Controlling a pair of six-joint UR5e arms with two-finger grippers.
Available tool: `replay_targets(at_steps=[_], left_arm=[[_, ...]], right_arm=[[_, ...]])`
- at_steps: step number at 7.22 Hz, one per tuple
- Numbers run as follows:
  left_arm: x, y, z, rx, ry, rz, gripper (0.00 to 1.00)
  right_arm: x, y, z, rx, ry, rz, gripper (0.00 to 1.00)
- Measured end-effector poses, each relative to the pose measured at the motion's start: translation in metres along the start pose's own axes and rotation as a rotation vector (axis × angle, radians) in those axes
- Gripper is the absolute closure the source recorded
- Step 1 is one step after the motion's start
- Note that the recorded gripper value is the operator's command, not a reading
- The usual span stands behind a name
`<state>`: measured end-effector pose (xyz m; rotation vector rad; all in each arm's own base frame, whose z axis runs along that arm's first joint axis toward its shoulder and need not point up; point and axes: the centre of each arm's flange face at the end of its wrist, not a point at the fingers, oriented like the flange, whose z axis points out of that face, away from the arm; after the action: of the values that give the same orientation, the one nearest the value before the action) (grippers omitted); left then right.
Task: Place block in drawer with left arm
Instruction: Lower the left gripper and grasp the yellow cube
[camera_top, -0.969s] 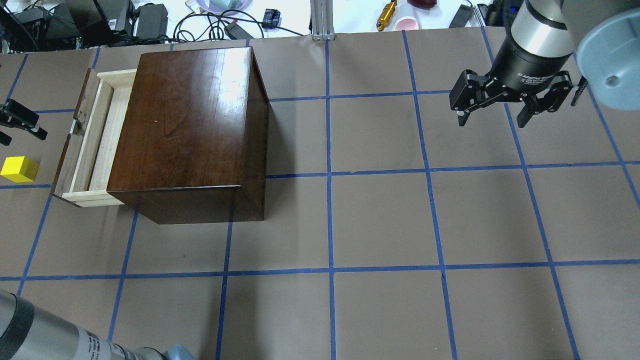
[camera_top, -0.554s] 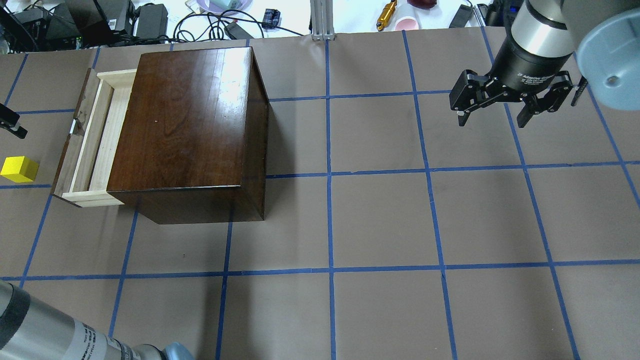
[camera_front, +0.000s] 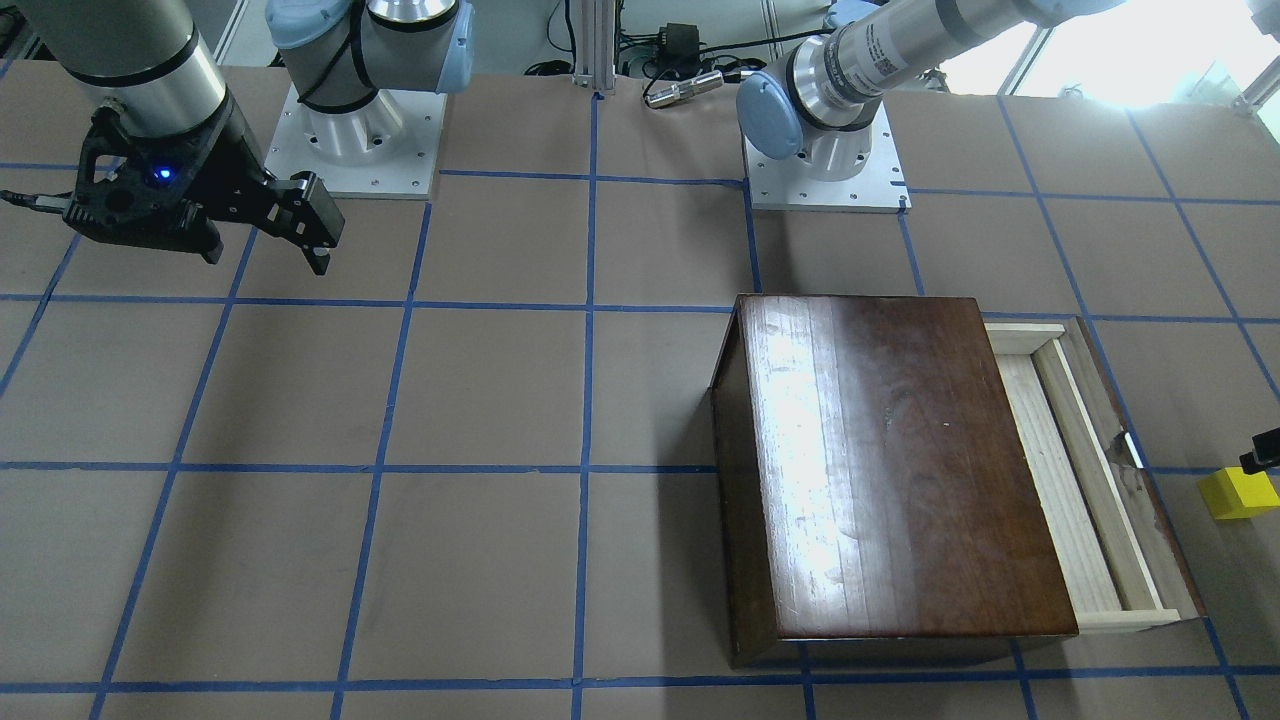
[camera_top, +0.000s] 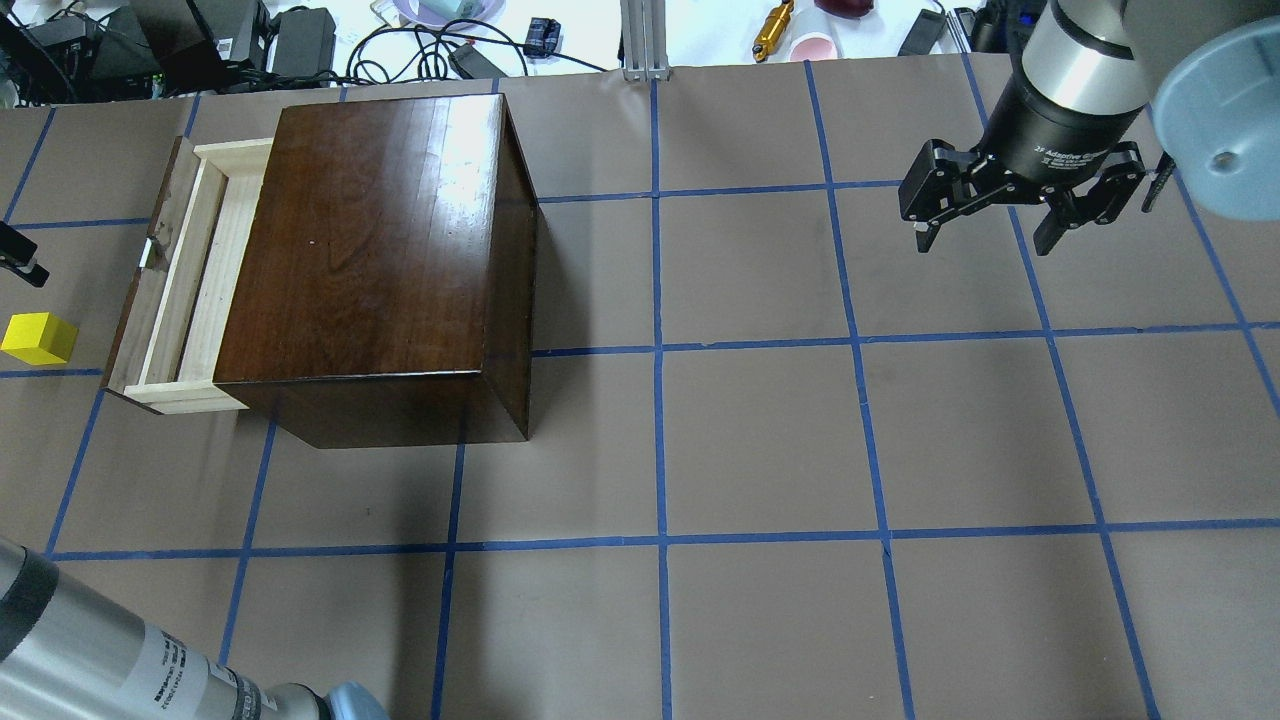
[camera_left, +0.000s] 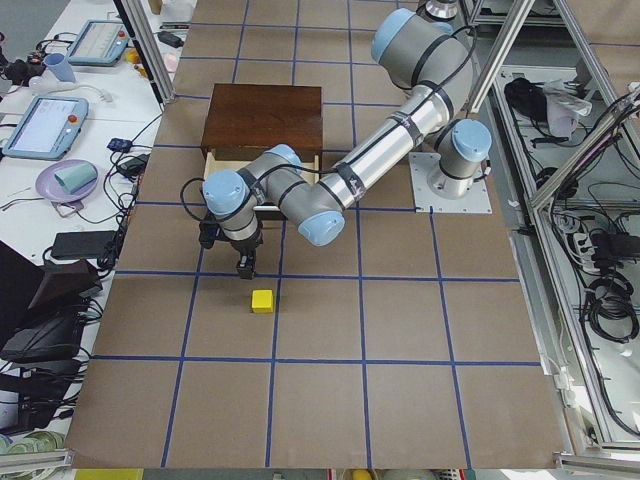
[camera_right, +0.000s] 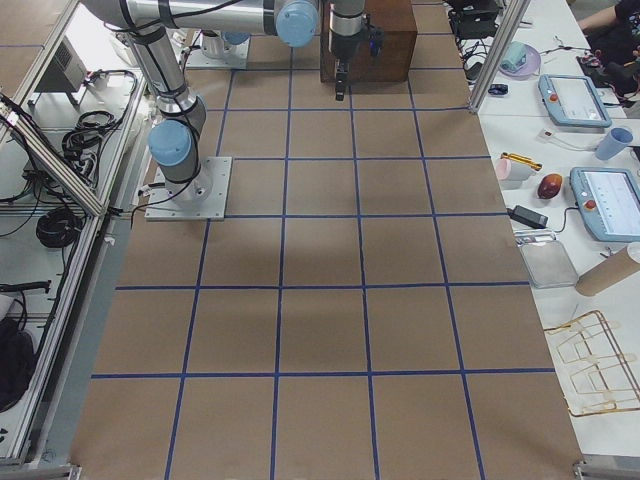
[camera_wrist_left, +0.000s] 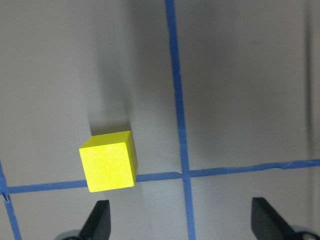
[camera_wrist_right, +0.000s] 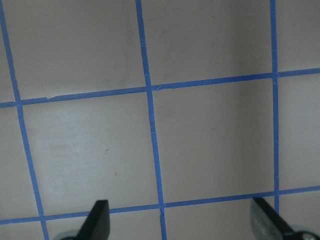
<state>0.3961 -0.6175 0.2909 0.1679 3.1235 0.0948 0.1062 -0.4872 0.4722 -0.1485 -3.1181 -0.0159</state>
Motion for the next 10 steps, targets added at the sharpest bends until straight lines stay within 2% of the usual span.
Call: replay_targets(at_steps=[3,8,10], left_arm=[[-0.032,0.005,0.039,0.003,-0.004,0.02,0.0],[-0.04,0.006,0.09,-0.034,0.029,0.019,0.01],[-0.042,0.009,0.1,-0.044,0.035,0.016,0.14]], right_arm=[[0.0,0.0,0.0,0.0,0.0,0.0,0.0],[0.0,0.0,0.0,0.0,0.0,0.0,0.0],[0.0,0.0,0.0,0.0,0.0,0.0,0.0]])
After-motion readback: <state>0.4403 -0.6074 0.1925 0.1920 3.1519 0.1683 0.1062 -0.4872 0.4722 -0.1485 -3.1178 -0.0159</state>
